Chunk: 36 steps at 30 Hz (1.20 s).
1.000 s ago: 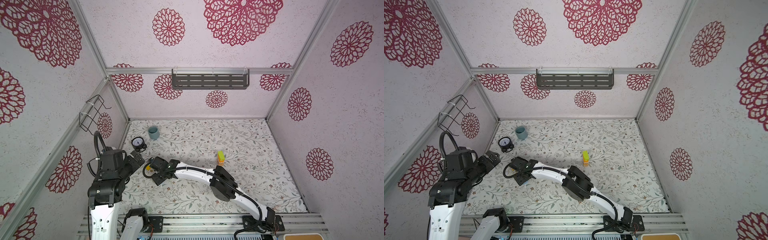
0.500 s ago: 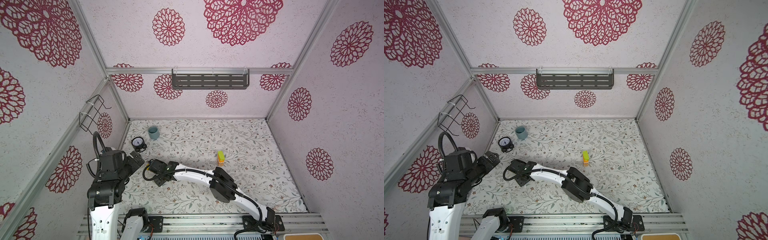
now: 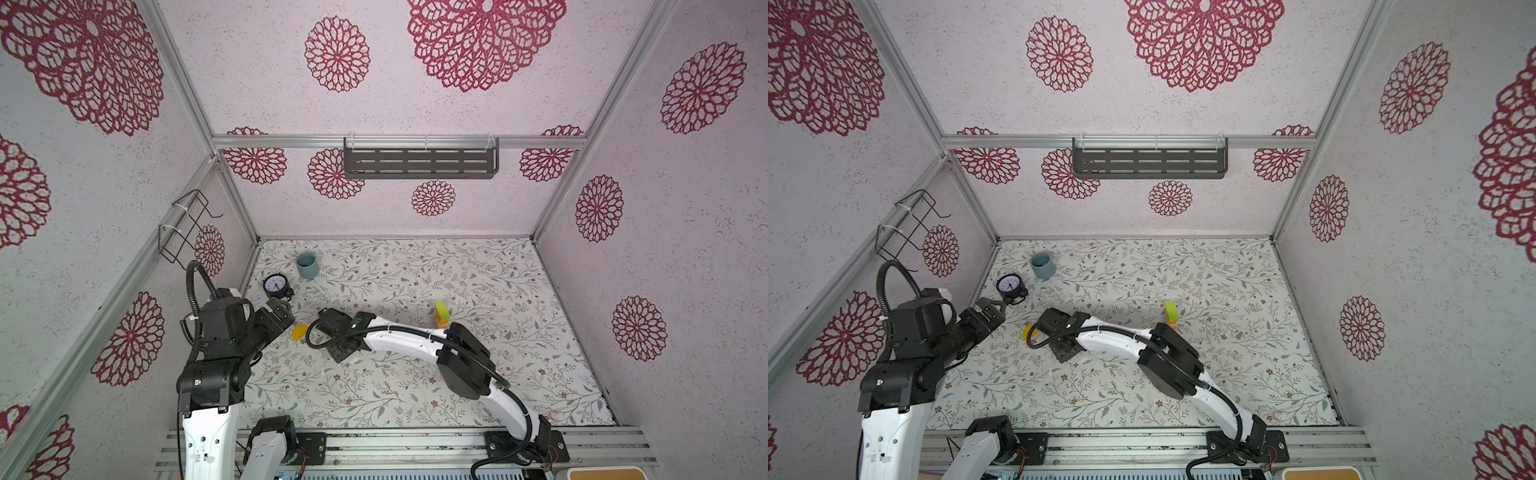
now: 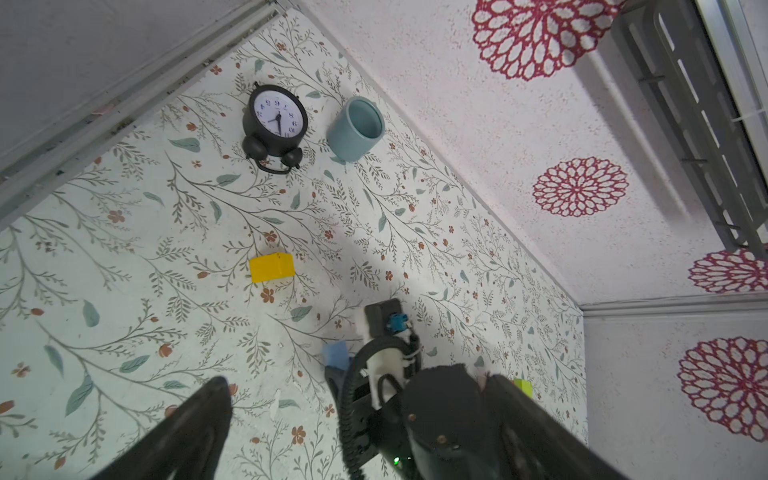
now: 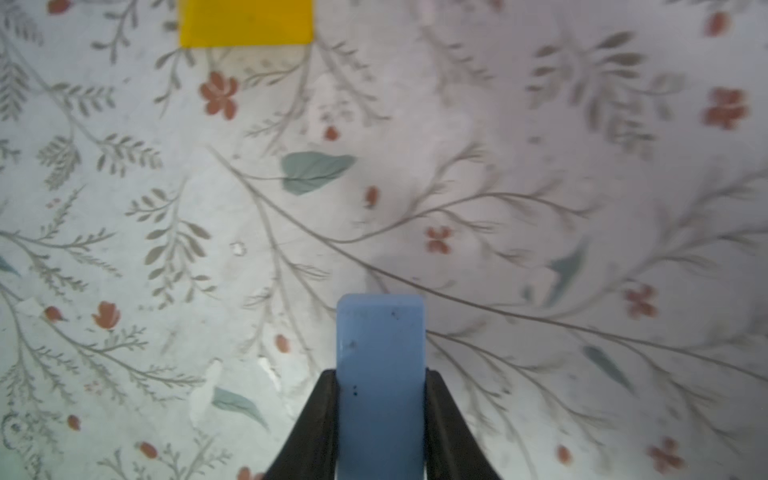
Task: Build the wood block tower
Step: 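Carry the light blue block with the right gripper over the stack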
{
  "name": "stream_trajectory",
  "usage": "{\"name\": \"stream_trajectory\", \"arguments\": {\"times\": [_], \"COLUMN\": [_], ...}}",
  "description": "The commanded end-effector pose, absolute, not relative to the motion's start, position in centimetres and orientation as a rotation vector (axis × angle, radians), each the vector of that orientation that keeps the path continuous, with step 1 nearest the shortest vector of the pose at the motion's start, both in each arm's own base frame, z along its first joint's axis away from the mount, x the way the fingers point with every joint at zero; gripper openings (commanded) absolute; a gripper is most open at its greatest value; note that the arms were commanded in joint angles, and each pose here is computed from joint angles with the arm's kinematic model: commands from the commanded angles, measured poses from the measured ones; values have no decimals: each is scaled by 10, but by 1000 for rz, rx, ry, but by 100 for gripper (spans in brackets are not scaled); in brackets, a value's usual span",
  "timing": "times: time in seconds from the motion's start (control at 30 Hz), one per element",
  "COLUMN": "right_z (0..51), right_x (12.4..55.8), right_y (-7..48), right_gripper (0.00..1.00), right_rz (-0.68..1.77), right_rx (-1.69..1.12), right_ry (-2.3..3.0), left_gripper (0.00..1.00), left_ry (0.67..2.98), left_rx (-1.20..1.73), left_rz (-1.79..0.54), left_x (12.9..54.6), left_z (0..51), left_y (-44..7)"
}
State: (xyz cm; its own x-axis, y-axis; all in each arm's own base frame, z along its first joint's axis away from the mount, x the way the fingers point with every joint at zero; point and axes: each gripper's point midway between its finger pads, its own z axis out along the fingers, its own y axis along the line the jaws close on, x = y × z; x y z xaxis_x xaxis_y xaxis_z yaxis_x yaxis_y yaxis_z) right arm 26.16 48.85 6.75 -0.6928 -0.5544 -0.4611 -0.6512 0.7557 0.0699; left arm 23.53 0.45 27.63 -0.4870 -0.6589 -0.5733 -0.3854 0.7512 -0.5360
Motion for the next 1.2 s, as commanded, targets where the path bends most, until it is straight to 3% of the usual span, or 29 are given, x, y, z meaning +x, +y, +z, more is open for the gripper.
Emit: {"name": "stream_trajectory", "arguments": {"times": [0.0,0.33,0.67,0.93,1.17], "right_z": [138,183,193,182,172], "right_x": [298,334,343,341,343], "right_y": [463,360,265,221,195], "right_gripper": [25,25,25,25,26], "right_rz": [420,316,222,188,118], "right_rx": [-704,-475,-281,-180,-134], "right_ry": [2464,2460,2493,2529,2547], "left_gripper": [97,97,97,97,97], "left_ry": [2148,2240,2325,2406,2446], "left_rx": [-754,-582,-479,-372,-347], "left_rz": [-497,-460,-510,-553,-539], "left_x": [256,300,334,353,355], "left_z": [267,248,214,193,180], "left_y": [-9,-68,-130,-183,-197]}}
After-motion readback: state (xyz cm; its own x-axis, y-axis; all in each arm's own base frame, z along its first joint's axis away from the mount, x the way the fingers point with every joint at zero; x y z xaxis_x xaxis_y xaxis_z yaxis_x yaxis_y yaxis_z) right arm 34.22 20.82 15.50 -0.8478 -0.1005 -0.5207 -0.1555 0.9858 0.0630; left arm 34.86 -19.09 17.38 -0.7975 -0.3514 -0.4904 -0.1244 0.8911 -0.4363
